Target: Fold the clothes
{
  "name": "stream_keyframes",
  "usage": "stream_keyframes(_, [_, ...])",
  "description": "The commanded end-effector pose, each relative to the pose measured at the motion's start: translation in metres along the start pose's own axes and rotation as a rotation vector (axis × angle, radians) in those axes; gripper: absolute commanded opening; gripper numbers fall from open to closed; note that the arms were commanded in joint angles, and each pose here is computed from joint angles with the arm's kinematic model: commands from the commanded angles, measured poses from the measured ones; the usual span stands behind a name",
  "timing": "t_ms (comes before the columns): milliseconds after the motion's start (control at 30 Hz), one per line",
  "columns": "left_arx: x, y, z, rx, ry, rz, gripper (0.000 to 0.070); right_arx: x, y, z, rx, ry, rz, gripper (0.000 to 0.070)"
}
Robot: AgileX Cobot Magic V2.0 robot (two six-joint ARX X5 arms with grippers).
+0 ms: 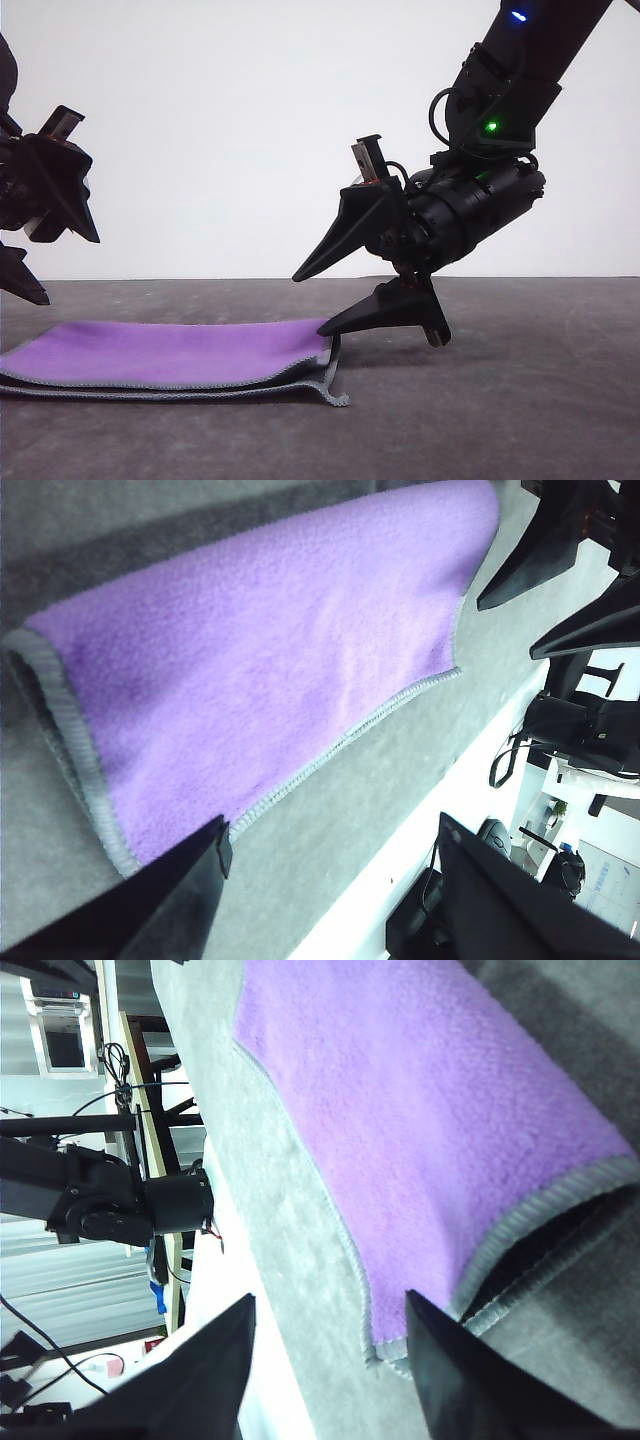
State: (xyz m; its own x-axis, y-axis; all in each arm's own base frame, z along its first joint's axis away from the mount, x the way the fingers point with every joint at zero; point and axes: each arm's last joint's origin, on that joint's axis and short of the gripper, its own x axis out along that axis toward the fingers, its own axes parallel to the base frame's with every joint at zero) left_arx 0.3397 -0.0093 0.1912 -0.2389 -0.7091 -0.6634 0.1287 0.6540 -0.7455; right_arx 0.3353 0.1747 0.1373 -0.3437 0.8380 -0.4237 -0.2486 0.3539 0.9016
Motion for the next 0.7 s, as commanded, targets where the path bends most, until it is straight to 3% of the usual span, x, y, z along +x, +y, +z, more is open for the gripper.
stream_keyframes(0, [-0.003,0.002,0.002,-0.011,0.012,-0.006,0.04,-0.006,0.009,0.002,-0.057,-0.016,-0.024,0.0344])
stream_keyframes(200, [-0.018,-0.012,-0.005,0.03,-0.043,0.015,0.0399,-0.034,0.045,-0.003,-0.167,-0.091,-0.152,0.0344])
stream_keyframes(367, [-0.044,-0.036,-0.016,0.11,-0.177,0.077,0.0396,-0.064,0.093,-0.017,-0.299,-0.199,-0.299,0.0344])
stream_keyframes(667, [-0.091,-0.102,-0.069,0.179,-0.424,0.44,0.0396,-0.099,0.172,-0.069,-0.443,-0.348,-0.576,0.0344])
